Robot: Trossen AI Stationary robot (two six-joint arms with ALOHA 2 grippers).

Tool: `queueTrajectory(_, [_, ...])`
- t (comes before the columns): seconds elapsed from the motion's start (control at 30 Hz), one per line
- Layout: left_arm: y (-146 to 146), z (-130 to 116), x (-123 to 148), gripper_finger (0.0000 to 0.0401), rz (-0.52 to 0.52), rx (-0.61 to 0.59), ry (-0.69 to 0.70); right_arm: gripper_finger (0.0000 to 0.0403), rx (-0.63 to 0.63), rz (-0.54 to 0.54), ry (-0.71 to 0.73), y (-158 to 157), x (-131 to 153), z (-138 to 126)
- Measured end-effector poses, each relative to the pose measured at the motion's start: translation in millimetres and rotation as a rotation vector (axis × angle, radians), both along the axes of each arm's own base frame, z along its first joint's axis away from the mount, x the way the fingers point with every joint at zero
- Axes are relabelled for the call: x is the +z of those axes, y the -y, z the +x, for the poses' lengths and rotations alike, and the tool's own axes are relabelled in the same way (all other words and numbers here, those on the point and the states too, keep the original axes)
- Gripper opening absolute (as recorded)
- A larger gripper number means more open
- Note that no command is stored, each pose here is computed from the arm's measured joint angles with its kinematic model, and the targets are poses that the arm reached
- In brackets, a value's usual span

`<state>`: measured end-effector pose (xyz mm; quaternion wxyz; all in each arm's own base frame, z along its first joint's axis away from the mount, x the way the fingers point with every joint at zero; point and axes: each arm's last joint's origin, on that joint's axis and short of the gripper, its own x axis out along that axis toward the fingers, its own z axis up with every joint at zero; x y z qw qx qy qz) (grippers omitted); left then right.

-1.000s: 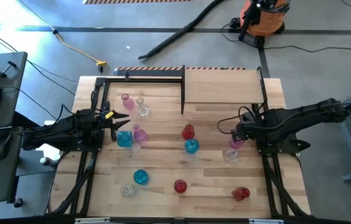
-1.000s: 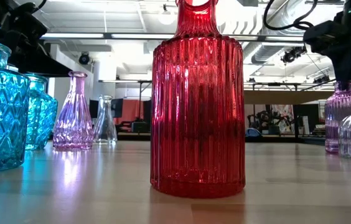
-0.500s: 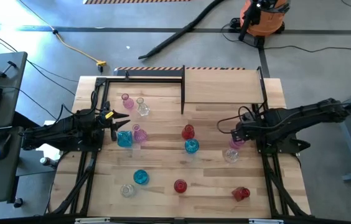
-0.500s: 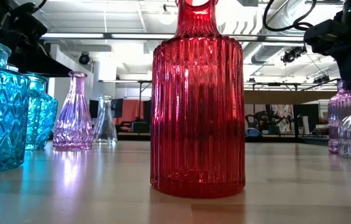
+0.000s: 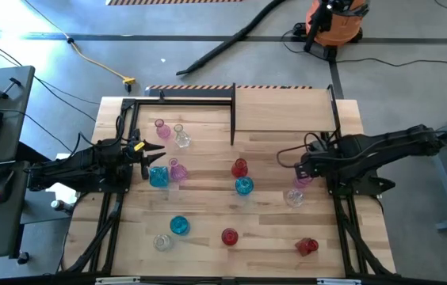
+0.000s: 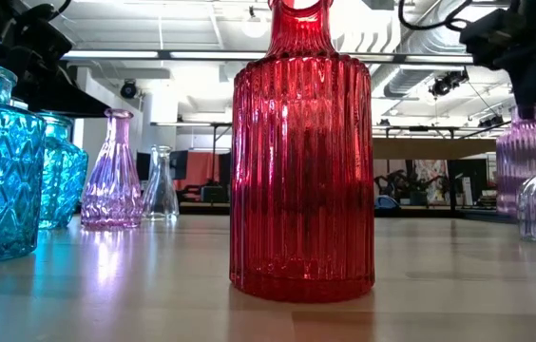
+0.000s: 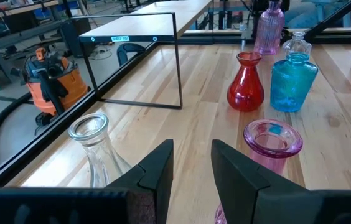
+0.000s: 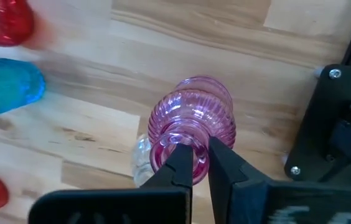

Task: Sort vases onto shelf
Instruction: Put the bottom right purple vase on the shelf

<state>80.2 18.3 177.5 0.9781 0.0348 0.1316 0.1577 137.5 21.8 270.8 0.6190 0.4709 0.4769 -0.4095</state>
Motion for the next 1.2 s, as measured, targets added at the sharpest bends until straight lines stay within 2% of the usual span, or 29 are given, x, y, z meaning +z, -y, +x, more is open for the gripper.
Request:
queueTrajectory(0.4, [0, 0, 0, 0.0101, 0.000, -0.001, 0.000, 0.0001, -0.038, 0.001, 0.084, 10, 47, -3])
queueTrajectory(0.73, [0, 0, 0, 0.0101, 0.001, 0.000, -0.001, 0.0000, -0.082, -0.008, 0.150, 28, 73, -6])
queueTrajectory(0.97, [0, 0, 0, 0.0101, 0.000, 0.000, 0.000, 0.0000, -0.061, 0.030, 0.192, 36, 86, -9])
queueTrajectory(1.2, [0, 0, 0, 0.0101, 0.001, -0.001, 0.000, 0.0000, -0.030, -0.008, 0.207, 43, 107, -21])
